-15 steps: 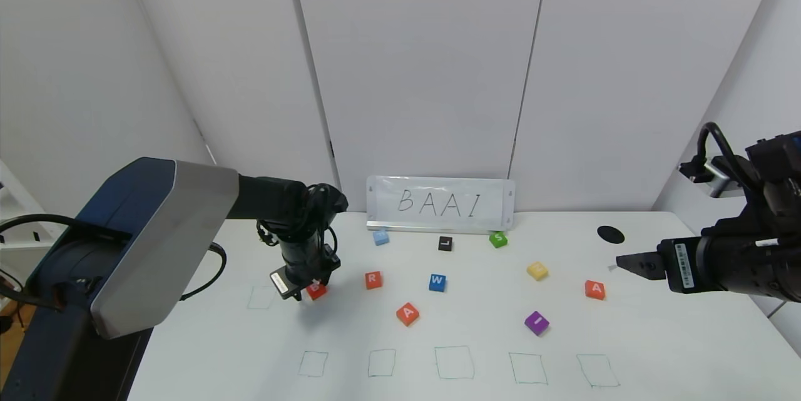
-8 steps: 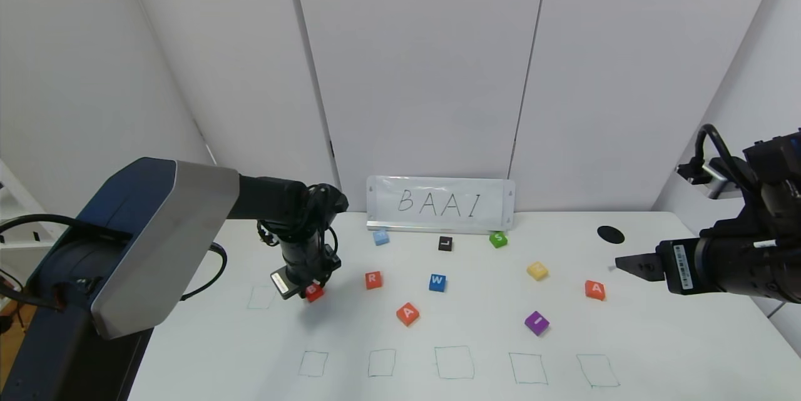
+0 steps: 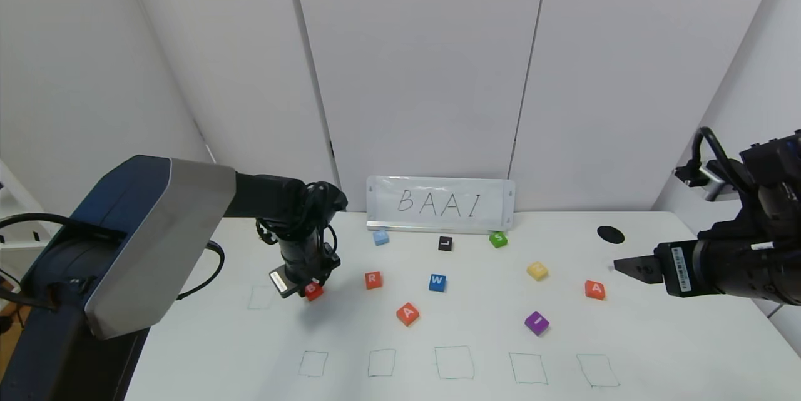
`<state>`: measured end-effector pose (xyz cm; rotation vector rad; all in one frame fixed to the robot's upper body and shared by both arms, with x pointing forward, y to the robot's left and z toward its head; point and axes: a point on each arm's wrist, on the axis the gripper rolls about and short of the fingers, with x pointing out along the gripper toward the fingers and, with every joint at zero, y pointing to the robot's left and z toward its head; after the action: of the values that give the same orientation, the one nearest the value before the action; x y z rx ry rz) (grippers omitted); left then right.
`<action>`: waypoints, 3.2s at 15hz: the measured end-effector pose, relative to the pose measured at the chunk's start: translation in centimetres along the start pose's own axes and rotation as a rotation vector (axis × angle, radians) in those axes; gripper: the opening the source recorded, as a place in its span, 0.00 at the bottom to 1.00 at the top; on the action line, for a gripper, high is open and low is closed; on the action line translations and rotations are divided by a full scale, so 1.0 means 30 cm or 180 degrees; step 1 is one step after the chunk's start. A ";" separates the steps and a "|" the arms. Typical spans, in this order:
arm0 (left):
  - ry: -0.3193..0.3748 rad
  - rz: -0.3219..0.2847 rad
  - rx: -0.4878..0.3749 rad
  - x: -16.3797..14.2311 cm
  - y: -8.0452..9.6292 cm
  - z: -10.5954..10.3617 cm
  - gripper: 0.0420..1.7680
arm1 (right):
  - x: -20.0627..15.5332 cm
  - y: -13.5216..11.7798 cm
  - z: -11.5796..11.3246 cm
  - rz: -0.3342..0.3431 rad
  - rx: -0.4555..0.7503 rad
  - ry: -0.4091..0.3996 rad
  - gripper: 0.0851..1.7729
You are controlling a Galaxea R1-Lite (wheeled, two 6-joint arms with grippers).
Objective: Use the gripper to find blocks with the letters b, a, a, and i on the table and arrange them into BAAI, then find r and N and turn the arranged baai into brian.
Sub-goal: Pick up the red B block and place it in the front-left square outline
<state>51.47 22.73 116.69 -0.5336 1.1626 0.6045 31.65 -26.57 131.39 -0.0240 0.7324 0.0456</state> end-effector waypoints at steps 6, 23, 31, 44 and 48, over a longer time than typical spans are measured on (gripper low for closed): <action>0.0142 -0.0031 0.0370 -0.063 0.055 -0.025 0.26 | 0.000 0.003 -0.002 0.0009 -0.0010 0.0004 0.96; 0.0009 -0.0461 0.2045 -0.120 0.219 -0.282 0.26 | 0.010 0.005 -0.005 0.0003 -0.0018 0.0040 0.96; 0.0110 -0.0385 0.2163 -0.096 0.246 -0.327 0.26 | 0.010 0.005 -0.005 0.0003 -0.0018 0.0040 0.96; 0.0073 -0.0391 0.2186 -0.047 0.255 -0.351 0.27 | 0.022 0.006 -0.009 -0.0009 -0.0027 0.0082 0.96; 0.0085 -0.0382 0.2215 -0.047 0.254 -0.360 0.27 | 0.024 0.008 -0.011 -0.0007 -0.0031 0.0090 0.96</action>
<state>38.57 20.82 114.10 -0.0127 1.2654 0.0658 31.96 -26.32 130.66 -0.0347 0.7606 0.0468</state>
